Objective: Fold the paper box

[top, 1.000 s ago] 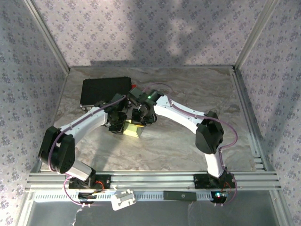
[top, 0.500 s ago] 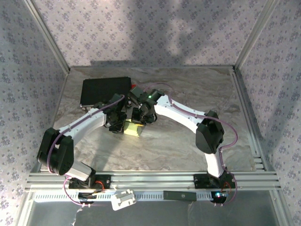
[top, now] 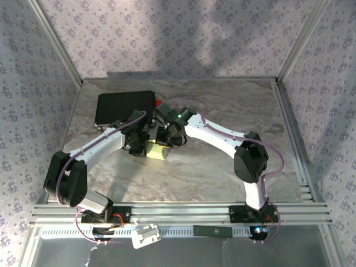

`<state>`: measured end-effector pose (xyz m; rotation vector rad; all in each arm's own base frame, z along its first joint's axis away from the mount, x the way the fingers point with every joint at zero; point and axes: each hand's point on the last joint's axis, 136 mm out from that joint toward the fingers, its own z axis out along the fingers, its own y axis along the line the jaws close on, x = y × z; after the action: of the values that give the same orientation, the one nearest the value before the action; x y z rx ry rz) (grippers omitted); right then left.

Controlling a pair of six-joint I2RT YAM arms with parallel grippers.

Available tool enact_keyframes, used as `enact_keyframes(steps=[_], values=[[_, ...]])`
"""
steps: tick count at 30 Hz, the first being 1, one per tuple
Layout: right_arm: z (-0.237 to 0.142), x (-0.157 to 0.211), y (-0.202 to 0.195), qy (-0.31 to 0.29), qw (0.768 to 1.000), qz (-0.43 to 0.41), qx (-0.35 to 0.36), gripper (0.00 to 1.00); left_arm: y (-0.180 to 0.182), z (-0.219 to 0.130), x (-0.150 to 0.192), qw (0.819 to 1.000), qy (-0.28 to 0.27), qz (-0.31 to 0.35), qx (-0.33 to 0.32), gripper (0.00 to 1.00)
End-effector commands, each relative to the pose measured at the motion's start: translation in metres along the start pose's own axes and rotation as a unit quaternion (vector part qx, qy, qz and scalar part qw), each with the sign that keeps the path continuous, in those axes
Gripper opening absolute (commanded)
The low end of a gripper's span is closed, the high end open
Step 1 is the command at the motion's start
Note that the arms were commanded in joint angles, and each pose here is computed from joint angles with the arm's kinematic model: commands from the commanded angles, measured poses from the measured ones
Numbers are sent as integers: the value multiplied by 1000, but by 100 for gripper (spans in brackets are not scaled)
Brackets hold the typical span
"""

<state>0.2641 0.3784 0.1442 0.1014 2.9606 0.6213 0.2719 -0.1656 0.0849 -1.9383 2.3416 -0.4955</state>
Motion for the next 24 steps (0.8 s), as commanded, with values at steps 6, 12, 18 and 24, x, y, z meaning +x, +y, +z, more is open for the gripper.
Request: enact_keyframes(steps=[6,12,18,24], values=[[-17,-9,53,-2,992,-13,-126,0,15,15,34,995,91,-12,-35,51],[-14,-5,56,10,992,-14,-129,0,14,17,36,995,96,-7,-38,51],[-18,-7,57,-1,991,-23,-134,0,12,16,37,995,98,-8,-35,51],[2,1,51,-26,992,-76,-97,0,13,18,35,995,96,-12,-37,51]])
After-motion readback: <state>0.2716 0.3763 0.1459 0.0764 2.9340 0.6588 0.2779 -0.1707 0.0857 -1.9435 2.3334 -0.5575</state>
